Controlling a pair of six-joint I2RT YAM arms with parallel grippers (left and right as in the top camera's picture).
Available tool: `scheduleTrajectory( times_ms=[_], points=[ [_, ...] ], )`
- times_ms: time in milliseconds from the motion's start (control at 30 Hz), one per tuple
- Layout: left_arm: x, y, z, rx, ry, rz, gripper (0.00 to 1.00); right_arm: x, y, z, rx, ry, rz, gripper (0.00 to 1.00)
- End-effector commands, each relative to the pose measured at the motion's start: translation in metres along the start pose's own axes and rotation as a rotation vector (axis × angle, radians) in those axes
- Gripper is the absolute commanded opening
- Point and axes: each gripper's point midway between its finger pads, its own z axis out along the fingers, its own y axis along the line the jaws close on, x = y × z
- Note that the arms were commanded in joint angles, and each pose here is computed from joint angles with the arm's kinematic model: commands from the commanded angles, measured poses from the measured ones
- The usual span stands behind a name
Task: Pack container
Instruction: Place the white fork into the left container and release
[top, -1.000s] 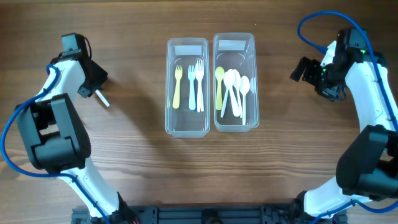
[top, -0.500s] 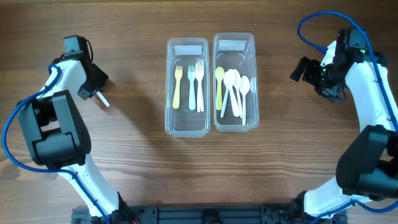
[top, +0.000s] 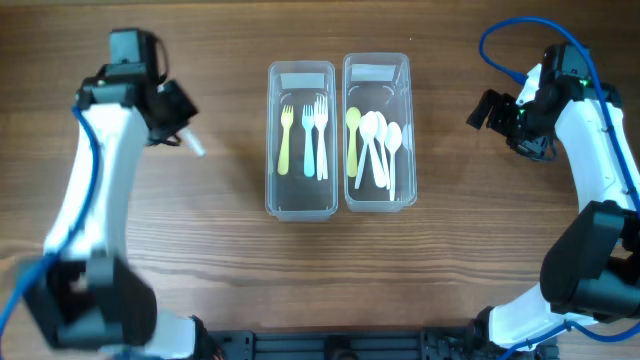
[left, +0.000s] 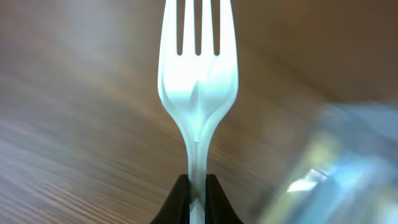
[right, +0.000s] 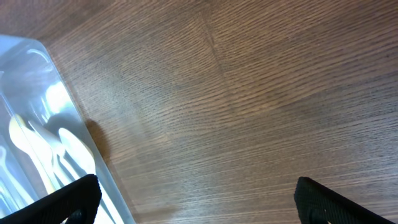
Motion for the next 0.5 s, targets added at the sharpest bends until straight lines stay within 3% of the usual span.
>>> scheduleTrajectory(
  times_ms=[0, 100, 233, 367, 467],
  points=[
    [0.038, -0.078, -0.053, 0.195, -0.042, 0.2, 0.04, -0.001, 0.001, 0.002, -0.01, -0.003, 0.033, 1.0],
    [0.077, -0.114, -0.055, 0.164, -0.066, 0.361, 0.04, -0.002, 0.002, 0.002, -0.011, -0.007, 0.029, 1.0],
    [0.114, -0.143, -0.021, 0.121, -0.047, 0.543, 0.07, -0.003, 0.002, 0.002, -0.013, -0.012, 0.028, 1.0],
    [0.133, -0.168, 0.016, 0.127, -0.035, 0.791, 0.19, -0.006, 0.003, 0.002, -0.016, -0.023, 0.025, 1.0],
    [0.134, -0.17, 0.043, 0.107, -0.018, 0.795, 0.3, -0.006, 0.003, 0.002, -0.016, -0.023, 0.02, 1.0]
  ],
)
